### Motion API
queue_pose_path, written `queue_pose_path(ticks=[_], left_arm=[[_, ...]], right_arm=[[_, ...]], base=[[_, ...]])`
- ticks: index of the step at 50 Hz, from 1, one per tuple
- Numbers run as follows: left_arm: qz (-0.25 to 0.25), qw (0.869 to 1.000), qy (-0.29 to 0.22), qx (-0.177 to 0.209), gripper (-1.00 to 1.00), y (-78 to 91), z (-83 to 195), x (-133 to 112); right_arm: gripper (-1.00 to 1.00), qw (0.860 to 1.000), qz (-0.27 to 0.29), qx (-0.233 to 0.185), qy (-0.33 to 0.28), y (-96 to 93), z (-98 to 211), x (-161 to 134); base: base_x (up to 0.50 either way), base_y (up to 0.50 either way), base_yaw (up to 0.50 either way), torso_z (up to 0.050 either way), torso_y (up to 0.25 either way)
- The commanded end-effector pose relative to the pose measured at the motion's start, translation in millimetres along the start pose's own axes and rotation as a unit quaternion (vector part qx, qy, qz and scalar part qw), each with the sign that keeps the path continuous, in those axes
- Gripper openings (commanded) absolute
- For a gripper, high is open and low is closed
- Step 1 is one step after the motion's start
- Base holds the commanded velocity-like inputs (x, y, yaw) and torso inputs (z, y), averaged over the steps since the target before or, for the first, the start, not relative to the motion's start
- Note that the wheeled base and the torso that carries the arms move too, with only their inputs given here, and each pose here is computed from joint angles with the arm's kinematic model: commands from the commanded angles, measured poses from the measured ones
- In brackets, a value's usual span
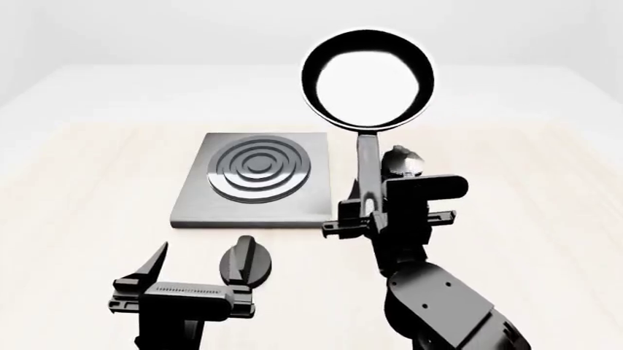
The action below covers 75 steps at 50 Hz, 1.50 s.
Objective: Put the frying pan on the stove.
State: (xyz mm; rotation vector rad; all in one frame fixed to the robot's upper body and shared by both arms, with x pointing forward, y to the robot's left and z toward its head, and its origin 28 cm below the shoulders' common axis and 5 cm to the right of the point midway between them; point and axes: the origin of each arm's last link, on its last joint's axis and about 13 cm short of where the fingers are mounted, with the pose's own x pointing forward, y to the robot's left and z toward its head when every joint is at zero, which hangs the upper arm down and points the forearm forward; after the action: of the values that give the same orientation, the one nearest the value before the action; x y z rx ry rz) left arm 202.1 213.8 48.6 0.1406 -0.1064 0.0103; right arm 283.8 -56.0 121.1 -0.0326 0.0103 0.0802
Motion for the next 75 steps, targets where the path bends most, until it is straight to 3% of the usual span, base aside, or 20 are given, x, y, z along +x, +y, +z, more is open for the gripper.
queue_pose_path(ticks=[1, 17, 45, 75], left_arm=[[0.002, 1.0, -0.001, 0.0, 1.0, 0.0, 1, 0], [0.004, 1.0, -0.007, 0.001, 1.0, -0.8, 4, 1], [0.005, 1.0, 0.002, 0.002, 1.0, -0.4, -2, 2], [0.004, 1.0, 0.001, 0.0, 1.0, -0.5, 0, 2]], right_arm=[[-1.0, 0.999, 0.019, -0.029, -0.037, -2.1, 13, 6], [-1.0, 0.994, 0.081, -0.055, -0.047, -0.3, 13, 7], [-1.0, 0.989, 0.117, -0.089, -0.028, -1.5, 4, 36], [-1.0, 0.979, 0.168, -0.112, -0.014, 13.8, -14, 30]], base=[[0.0, 0.0, 0.0, 0.0, 0.011], [0.0, 0.0, 0.0, 0.001, 0.002], [0.0, 0.0, 0.0, 0.001, 0.002], [0.0, 0.0, 0.0, 0.0, 0.002]])
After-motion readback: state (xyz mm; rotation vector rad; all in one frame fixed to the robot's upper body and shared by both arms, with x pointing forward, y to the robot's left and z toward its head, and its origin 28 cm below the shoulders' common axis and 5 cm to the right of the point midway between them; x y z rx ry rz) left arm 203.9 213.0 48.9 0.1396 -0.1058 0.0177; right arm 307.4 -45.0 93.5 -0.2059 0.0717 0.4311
